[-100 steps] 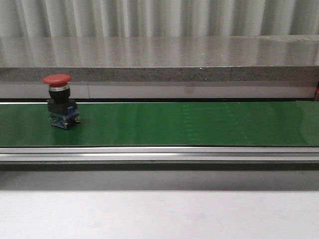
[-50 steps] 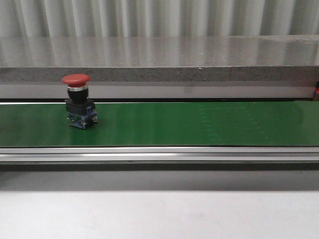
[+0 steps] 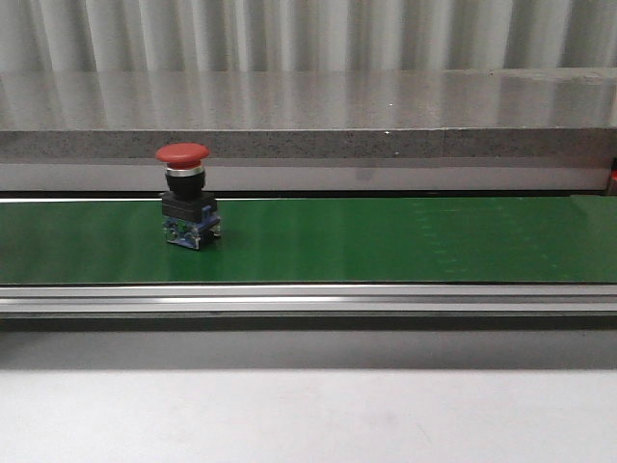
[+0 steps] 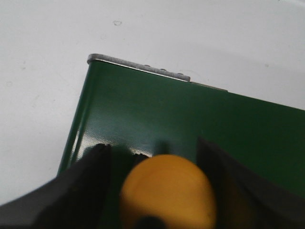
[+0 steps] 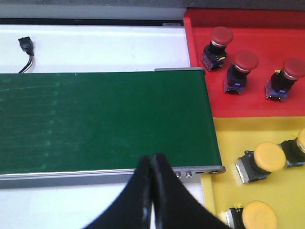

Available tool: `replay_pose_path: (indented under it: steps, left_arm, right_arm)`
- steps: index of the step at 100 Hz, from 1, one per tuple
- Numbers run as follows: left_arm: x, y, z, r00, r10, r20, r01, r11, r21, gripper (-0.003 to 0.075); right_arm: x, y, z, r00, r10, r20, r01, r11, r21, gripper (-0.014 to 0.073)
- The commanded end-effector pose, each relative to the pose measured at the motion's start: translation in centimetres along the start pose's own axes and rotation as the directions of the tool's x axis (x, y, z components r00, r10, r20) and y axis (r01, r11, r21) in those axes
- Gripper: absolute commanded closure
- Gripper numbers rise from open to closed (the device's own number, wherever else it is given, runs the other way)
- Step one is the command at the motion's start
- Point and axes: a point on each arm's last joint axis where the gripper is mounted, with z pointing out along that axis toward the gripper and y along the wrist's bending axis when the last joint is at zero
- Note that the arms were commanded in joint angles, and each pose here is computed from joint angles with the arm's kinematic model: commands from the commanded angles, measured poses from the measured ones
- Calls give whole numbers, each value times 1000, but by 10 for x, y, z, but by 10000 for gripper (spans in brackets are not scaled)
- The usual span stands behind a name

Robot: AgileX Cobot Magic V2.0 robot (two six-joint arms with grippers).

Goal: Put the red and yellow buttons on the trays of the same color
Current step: 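Lower the yellow push-button onto the belt and open the left gripper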

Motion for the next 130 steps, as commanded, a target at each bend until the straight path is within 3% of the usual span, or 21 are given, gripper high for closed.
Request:
replay_pose_path:
  steps: [1,9,37,64,93,114,130]
  left_arm:
    - [-12,-5,-12,997,-2,80,0,1000,14,153]
    - [-13,-5,-12,996,-1,84,0,1000,15,108]
    - [-18,-24,-30,987,65,147,-73,996,47,110]
    - [-17,-50,-82,946,136,293,-172,980,99,110]
    - [8,-47,-137,896,169,410,-223,971,88,120]
    - [44,-38,-161,872,165,461,-231,969,89,225]
    - [72,-32,-172,855,162,493,-236,968,90,405]
  right_arm:
    - [-13,1,-6,996,-16,89,16,1000,-8,662]
    - [-13,1,-6,996,-16,89,16,1000,-8,662]
    - [-13,1,-6,996,-16,89,16,1000,-8,662]
    - [-13,1,-6,996,-16,89,16,1000,-8,662]
    - [-13,1,-6,996,-16,89,16,1000,-8,662]
    - [-13,1,-6,996,-16,89,16,1000,-8,662]
    - [-13,1,-6,996,-16,89,16,1000,-8,662]
